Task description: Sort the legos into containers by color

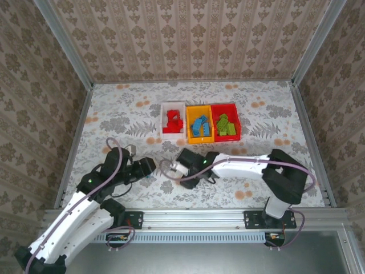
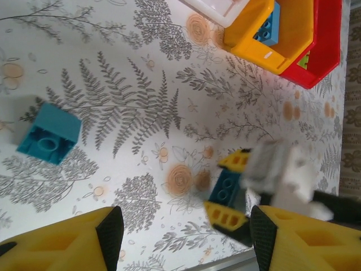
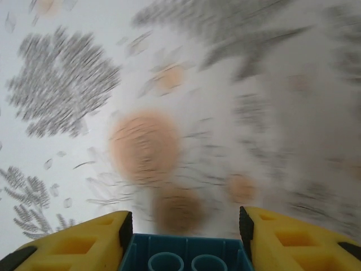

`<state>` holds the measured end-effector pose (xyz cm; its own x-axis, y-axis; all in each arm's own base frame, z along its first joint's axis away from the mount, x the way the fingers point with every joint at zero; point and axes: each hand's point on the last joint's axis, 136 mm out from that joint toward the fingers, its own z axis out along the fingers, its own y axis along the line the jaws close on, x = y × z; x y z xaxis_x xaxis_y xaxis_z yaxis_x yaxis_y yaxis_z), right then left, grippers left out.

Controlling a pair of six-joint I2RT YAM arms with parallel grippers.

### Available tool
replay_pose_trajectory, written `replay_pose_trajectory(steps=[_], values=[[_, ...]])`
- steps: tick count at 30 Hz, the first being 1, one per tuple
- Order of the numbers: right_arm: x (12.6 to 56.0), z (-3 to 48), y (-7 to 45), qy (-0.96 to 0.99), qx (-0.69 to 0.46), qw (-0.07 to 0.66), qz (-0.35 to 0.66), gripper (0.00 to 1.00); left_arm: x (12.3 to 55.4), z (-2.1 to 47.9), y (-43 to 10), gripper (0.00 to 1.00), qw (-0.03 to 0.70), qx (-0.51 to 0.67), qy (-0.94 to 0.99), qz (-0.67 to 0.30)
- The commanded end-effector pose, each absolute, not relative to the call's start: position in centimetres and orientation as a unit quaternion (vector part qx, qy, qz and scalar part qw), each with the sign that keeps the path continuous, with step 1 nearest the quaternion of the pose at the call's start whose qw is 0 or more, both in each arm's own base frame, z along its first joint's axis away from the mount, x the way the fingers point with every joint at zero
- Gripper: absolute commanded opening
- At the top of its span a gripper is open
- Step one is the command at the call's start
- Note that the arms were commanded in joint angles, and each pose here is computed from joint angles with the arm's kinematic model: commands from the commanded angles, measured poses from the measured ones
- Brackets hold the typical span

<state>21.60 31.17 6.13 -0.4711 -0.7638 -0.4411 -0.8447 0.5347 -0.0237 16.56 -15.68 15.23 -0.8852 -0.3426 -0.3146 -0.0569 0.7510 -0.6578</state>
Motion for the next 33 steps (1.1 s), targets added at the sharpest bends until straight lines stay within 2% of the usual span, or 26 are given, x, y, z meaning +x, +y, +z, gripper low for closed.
replay_pose_trajectory(steps=[1,9,15,23,26,29,33], values=[[26.1,11.4,29.4,0.874,-0.394,0.262,0.111,0.46,18.7,18.6,-17.8,0.63,0.243,-0.086,0.888,-0.381],[39.3,15.8,24.9,0.921,-0.198,0.318,0.105,0.46,22.6,22.3,-21.3,0.63,0.264,-0.025,0.887,-0.378],[45.7,14.2,23.6,0.942,-0.104,0.303,0.096,0.45,25.2,24.2,-24.2,0.63,0.281,0.016,0.889,-0.362],[49.0,11.9,24.5,0.951,-0.085,0.282,0.094,0.49,26.0,23.8,-26.9,0.63,0.270,0.054,0.897,-0.347],[49.5,11.2,24.7,0.954,-0.075,0.274,0.097,0.55,25.8,22.6,-26.7,0.64,0.259,0.060,0.905,-0.332],[49.7,11.0,24.8,0.956,-0.065,0.269,0.101,0.65,25.4,21.3,-26.1,0.64,0.249,0.059,0.914,-0.316],[49.6,12.0,24.8,0.953,-0.064,0.275,0.107,0.73,24.8,20.0,-25.0,0.64,0.239,0.053,0.924,-0.294]])
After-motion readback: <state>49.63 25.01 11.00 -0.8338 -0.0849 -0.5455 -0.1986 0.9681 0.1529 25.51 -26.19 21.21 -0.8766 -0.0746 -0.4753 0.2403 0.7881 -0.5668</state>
